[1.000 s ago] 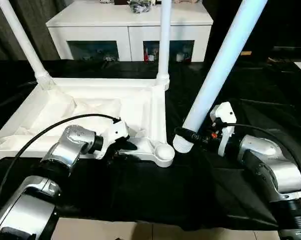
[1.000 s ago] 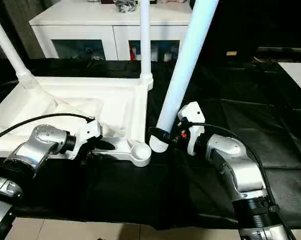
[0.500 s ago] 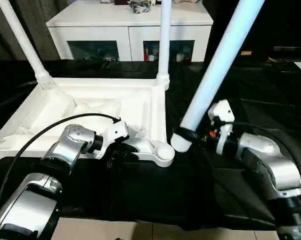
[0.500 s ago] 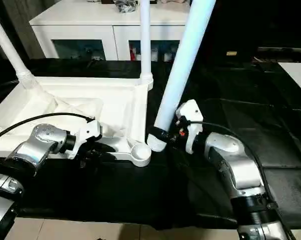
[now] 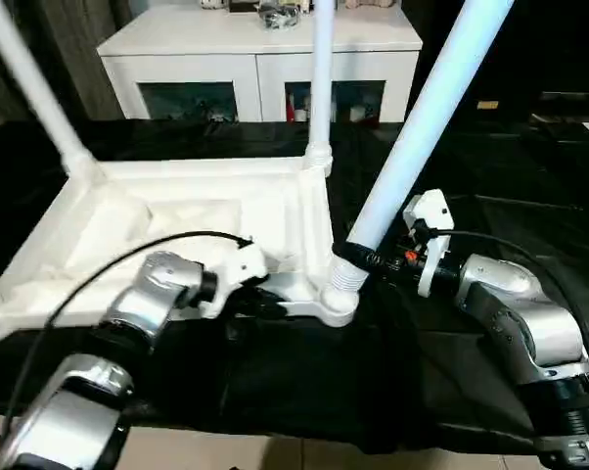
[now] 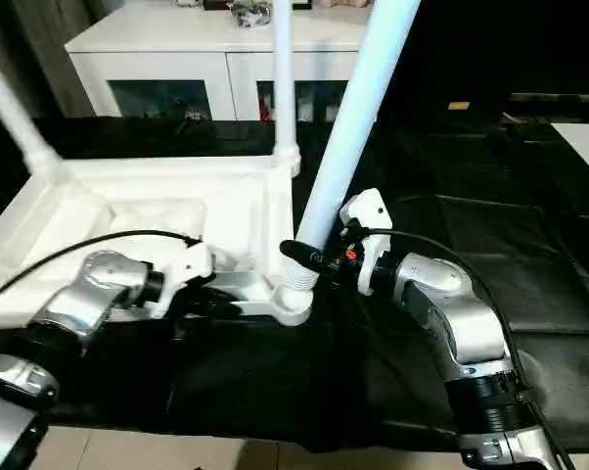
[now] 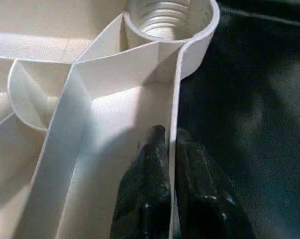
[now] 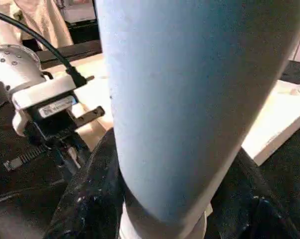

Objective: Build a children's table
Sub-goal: Insert table leg to table base

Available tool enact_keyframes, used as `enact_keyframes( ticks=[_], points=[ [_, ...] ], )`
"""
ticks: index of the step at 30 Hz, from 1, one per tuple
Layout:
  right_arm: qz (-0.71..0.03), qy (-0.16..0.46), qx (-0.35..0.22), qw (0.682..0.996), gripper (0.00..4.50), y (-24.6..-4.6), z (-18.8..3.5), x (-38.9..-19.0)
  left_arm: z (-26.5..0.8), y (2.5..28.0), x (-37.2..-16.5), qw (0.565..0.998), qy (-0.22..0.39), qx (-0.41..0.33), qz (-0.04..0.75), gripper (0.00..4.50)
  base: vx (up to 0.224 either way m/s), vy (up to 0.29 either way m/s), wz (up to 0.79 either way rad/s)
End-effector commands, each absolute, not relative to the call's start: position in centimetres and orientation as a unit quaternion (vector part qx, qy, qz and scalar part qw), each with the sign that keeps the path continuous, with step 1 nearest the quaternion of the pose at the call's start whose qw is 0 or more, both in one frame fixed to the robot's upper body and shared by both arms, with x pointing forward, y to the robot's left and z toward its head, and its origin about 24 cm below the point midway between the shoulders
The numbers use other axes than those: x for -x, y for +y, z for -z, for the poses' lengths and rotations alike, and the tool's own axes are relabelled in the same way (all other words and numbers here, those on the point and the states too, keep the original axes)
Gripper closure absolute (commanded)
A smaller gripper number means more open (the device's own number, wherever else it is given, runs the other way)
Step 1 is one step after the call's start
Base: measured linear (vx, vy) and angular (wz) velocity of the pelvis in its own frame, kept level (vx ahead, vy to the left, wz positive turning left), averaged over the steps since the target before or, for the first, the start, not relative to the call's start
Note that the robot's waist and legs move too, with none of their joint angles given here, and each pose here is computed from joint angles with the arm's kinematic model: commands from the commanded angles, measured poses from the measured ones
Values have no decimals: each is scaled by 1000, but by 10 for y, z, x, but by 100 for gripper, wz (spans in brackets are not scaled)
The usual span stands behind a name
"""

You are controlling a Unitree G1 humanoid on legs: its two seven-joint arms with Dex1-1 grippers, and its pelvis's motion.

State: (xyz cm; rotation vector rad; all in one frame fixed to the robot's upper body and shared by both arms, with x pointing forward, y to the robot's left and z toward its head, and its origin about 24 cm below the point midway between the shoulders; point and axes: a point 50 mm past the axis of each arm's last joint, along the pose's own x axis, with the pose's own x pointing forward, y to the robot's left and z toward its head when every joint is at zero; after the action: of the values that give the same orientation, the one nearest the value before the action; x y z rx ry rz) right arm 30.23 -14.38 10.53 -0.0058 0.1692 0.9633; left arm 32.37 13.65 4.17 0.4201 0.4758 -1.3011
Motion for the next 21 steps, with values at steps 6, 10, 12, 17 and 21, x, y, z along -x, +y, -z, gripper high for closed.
enact_keyframes(
  ticks=[6,10,12,17,21],
  points=[
    [-467,111,6,877,266,-145,-106,-310,-23,134,-313,781,241,-159,553,450,0,0,0],
    [-468,116,13,876,266,-145,-104,-312,-24,133,-313,781,239,-158,555,450,0,0,0],
    [-467,120,16,876,266,-144,-102,-314,-26,133,-312,780,238,-160,556,450,0,0,0],
    [-467,131,9,874,266,-140,-96,-320,-28,135,-309,777,239,-166,557,450,0,0,0],
    [-466,143,-6,873,266,-139,-89,-323,-29,136,-309,779,239,-170,554,450,0,0,0]
  ],
)
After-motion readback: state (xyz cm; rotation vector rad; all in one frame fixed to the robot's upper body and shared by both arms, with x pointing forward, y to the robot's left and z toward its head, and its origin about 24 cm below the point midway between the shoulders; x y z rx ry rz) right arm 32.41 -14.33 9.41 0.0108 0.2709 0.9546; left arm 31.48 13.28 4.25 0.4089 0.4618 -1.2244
